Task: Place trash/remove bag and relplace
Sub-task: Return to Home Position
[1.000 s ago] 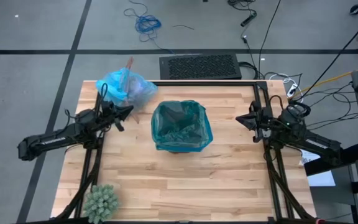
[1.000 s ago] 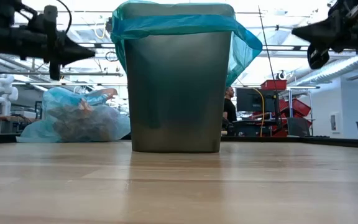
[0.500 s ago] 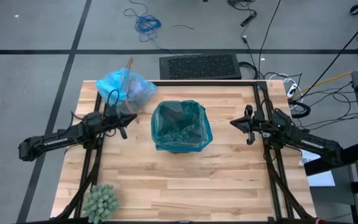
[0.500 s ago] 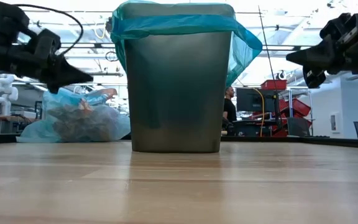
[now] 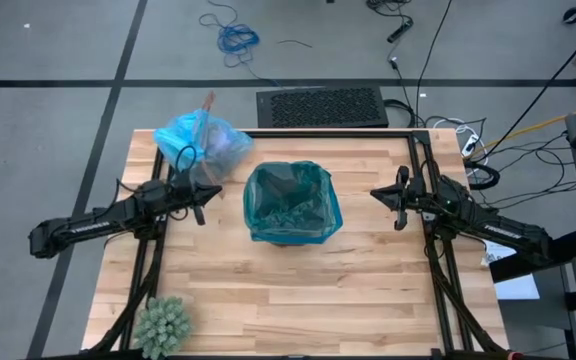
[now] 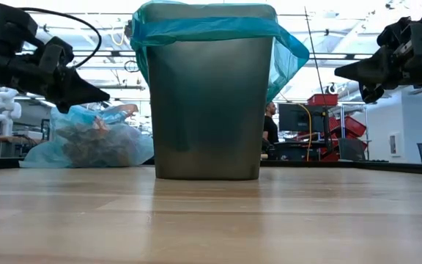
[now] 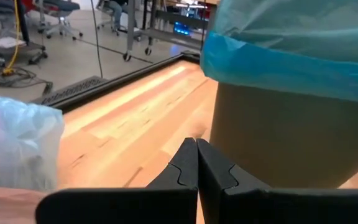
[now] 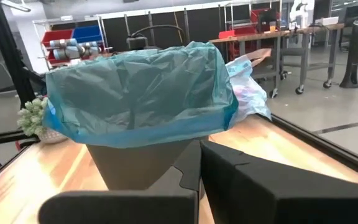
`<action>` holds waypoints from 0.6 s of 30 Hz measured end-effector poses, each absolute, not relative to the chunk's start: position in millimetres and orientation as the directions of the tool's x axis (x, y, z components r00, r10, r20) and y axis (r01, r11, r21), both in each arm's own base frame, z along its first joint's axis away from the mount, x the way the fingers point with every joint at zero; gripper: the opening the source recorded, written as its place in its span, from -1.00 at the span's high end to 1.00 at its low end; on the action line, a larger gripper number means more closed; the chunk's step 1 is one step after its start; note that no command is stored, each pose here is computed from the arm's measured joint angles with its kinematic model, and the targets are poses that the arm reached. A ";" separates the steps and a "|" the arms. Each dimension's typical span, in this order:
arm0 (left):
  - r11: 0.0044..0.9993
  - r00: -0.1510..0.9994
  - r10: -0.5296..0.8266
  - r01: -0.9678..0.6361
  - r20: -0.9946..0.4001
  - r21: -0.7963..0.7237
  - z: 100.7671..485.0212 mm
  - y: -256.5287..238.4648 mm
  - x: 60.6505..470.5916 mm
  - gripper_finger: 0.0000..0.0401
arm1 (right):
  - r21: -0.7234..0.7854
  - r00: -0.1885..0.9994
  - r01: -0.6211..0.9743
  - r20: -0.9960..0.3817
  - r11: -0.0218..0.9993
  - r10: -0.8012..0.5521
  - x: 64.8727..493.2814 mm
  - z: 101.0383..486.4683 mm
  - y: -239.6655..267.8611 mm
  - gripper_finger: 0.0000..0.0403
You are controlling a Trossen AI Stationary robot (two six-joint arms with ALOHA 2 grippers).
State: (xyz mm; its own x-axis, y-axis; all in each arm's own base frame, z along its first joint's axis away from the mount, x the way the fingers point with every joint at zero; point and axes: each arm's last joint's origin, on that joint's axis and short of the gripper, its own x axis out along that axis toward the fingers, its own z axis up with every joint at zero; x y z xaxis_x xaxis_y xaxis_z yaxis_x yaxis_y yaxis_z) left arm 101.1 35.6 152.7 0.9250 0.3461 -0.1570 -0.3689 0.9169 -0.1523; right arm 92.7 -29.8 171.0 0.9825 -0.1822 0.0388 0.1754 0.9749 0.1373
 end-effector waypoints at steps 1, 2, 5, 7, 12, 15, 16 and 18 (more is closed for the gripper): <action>0.913 0.925 0.346 -0.371 -0.157 -0.170 152.7 35.6 101.1 1.00 | 0.138 0.983 0.175 0.039 0.975 -0.182 92.7 171.0 -29.8 1.00; 0.908 0.925 0.347 -0.373 -0.157 -0.193 152.6 35.6 101.1 1.00 | 0.137 0.983 0.175 0.038 0.975 -0.182 92.7 171.0 -29.8 1.00; 0.908 0.925 0.347 -0.373 -0.157 -0.192 152.6 35.6 101.1 1.00 | 0.129 0.982 0.176 0.038 0.976 -0.182 92.7 171.0 -29.9 1.00; 0.912 0.925 0.347 -0.372 -0.157 -0.173 152.6 35.6 101.1 1.00 | 0.127 0.982 0.176 0.038 0.976 -0.183 92.7 171.0 -29.9 1.00; 0.924 0.924 0.348 -0.366 -0.157 -0.112 152.6 35.7 101.1 1.00 | 0.135 0.982 0.176 0.038 0.975 -0.183 92.7 171.0 -29.9 1.00; 0.923 0.924 0.348 -0.367 -0.156 -0.116 152.7 35.7 101.1 1.00 | 0.136 0.982 0.176 0.038 0.975 -0.183 92.7 171.0 -29.9 1.00; 0.923 0.924 0.349 -0.368 -0.155 -0.116 152.8 35.7 101.1 1.00 | 0.137 0.982 0.176 0.038 0.975 -0.183 92.7 171.0 -29.9 1.00; 0.923 0.924 0.349 -0.368 -0.156 -0.116 152.7 35.7 101.1 1.00 | 0.137 0.982 0.177 0.038 0.975 -0.183 92.7 171.0 -29.9 1.00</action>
